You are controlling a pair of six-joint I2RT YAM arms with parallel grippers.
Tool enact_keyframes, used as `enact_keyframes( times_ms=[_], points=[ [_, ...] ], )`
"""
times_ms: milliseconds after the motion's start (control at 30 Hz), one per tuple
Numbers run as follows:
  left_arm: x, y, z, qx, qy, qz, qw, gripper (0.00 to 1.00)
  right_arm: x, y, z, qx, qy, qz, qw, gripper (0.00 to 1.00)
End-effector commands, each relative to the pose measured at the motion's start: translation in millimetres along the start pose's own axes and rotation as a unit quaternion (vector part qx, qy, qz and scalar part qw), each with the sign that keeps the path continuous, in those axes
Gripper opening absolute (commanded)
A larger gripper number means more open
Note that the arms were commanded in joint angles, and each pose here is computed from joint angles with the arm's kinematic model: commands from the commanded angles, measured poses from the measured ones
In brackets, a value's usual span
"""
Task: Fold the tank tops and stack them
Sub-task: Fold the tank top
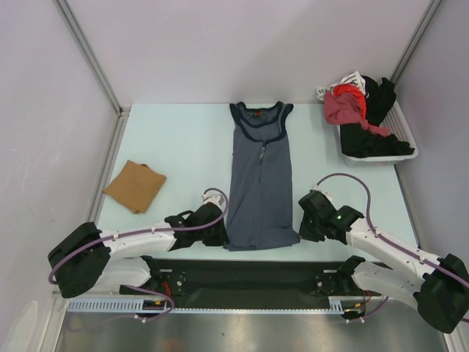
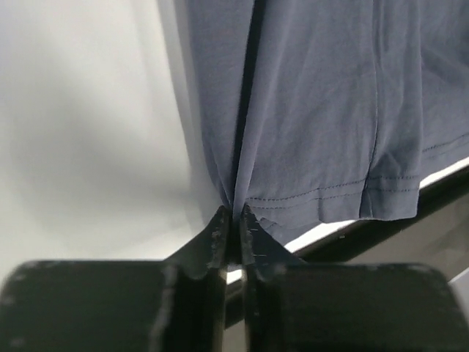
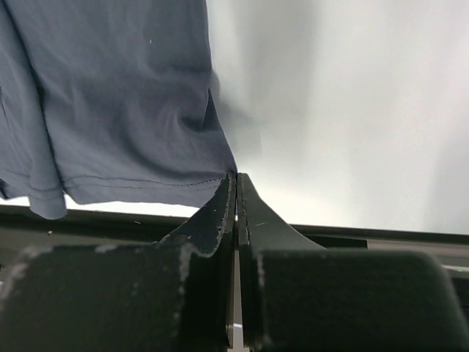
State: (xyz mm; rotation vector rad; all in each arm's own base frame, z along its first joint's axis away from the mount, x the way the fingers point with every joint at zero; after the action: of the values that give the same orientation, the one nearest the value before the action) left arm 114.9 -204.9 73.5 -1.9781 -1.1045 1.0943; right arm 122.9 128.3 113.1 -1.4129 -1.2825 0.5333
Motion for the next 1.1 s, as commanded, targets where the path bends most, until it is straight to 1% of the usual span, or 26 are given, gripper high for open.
enact_keyframes(
  times_ms=[0,33,67,133,233,300,400,433,533,667,700,733,833,933,1033,1067],
  points=[
    [4.7,-5.9,15.2,0.022,0.008,-0.012,1.000,0.16,0.8,-10.3,-0.9,-0.006,0.007,-0.002,1.000,0.00],
    [3.1,-5.2,17.2,0.024,0.008,-0.007,1.000,0.31,1.5,-10.6,-1.0,-0.007,0.008,-0.006,1.000,0.00],
    [2.2,-4.1,18.3,0.026,0.002,-0.004,1.000,0.43,2.4,-11.5,-0.5,-0.004,0.008,-0.011,1.000,0.00],
    [-0.5,-3.2,18.0,0.023,-0.001,0.007,1.000,0.61,3.2,-11.6,0.6,-0.001,0.007,-0.013,1.000,0.00],
    [1.0,-3.8,20.1,0.022,-0.006,0.008,1.000,0.67,4.2,-9.8,5.1,0.012,0.004,-0.019,1.000,0.00],
    [1.3,-6.3,24.6,0.026,-0.012,0.020,0.999,0.67,4.5,-8.1,9.0,0.019,0.003,-0.023,1.000,0.00],
    [3.9,-6.7,32.7,0.032,-0.021,0.033,0.999,0.62,1.8,-4.0,13.9,0.024,0.003,-0.020,1.000,0.00],
    [3.6,-6.7,35.8,0.036,-0.022,0.038,0.998,0.59,1.5,-3.2,14.3,0.024,0.005,-0.019,1.000,0.00],
    [5.9,-4.3,42.2,0.047,-0.023,0.038,0.998,0.54,2.5,-0.7,14.5,0.024,0.004,-0.022,0.999,0.00],
    [9.8,1.4,45.4,0.057,-0.018,0.022,0.998,0.54,3.9,0.1,14.3,0.026,0.002,-0.021,0.999,0.00],
    [9.3,3.3,44.5,0.054,-0.016,0.022,0.998,0.49,4.6,-0.1,13.9,0.025,0.002,-0.022,0.999,0.00],
    [9.6,4.8,43.7,0.056,-0.010,0.017,0.998,0.31,4.6,-0.6,13.7,0.025,0.004,-0.022,0.999,0.00],
    [8.6,6.5,41.3,0.069,0.004,-0.006,0.998,0.01,6.2,-4.6,12.5,0.023,0.004,-0.024,0.999,0.00],
    [4.0,-2.3,33.6,0.064,0.020,-0.011,0.998,0.01,10.7,-11.7,7.3,0.012,0.000,-0.031,0.999,0.00],
    [-1.9,-9.8,13.0,0.044,0.034,-0.027,0.998,0.00,16.0,-15.3,0.1,-0.004,-0.007,-0.030,1.000,0.00],
    [-8.0,-12.1,1.2,0.034,0.043,-0.022,0.998,0.00,21.1,-19.0,-6.0,-0.016,-0.015,-0.034,0.999,0.00]
  ],
)
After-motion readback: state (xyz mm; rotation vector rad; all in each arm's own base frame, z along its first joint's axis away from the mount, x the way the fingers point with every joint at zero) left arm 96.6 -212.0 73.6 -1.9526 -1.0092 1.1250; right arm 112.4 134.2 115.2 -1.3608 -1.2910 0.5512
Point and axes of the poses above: each gripper's point midway between its finger pads, its own y axis out along the fingers, its own x axis along the line the jaws close on, z = x × y, the point moved 7 cm from there along -y, back along the fingers, and after that the axes turned 10 degrees about y, right-handed, at the moved point
